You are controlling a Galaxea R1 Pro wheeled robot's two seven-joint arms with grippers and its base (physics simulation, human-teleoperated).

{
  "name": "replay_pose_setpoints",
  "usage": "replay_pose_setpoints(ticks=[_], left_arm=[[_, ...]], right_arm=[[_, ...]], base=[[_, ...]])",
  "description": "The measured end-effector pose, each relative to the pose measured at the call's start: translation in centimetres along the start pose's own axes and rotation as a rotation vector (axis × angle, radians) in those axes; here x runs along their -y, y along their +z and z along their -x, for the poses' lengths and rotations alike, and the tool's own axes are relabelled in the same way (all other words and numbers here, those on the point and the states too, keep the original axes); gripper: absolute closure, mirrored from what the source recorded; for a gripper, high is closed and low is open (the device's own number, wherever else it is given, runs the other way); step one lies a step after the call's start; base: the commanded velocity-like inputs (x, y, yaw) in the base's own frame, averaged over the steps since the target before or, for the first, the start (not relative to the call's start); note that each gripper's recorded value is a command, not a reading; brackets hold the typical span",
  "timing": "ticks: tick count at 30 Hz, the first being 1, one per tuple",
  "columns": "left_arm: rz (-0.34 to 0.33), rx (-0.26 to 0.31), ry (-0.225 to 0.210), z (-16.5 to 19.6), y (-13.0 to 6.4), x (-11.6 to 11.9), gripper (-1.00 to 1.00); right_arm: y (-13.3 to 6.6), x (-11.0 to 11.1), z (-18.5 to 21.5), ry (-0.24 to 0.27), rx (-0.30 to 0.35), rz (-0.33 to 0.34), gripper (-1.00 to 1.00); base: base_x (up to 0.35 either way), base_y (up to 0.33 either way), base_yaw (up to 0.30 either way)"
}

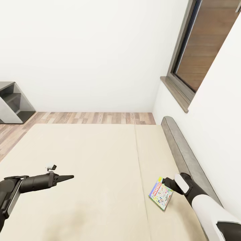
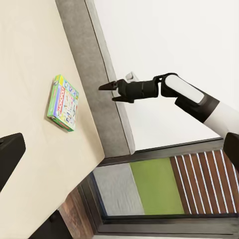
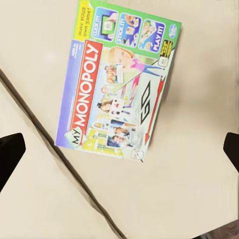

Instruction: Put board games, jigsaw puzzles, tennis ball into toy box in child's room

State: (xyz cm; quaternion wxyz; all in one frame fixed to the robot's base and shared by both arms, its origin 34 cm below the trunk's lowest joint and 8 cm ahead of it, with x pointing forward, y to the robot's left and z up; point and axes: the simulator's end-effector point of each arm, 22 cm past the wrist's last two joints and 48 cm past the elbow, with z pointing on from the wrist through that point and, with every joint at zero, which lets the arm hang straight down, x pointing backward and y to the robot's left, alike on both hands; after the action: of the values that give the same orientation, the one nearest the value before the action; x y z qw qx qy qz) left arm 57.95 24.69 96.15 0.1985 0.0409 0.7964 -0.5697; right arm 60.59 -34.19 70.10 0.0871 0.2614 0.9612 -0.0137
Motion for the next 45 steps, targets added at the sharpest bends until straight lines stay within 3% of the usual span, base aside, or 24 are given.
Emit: replay_pose_setpoints(ticks=[45], left_arm=[[0.001, -0.004, -0.015, -0.4, 0.2, -0.8, -1.0]], right_arm=[[-1.5, -1.9, 5.8, 0.012, 0.074, 0.026, -1.0]], base=[[0.0, 0.0, 0.0]])
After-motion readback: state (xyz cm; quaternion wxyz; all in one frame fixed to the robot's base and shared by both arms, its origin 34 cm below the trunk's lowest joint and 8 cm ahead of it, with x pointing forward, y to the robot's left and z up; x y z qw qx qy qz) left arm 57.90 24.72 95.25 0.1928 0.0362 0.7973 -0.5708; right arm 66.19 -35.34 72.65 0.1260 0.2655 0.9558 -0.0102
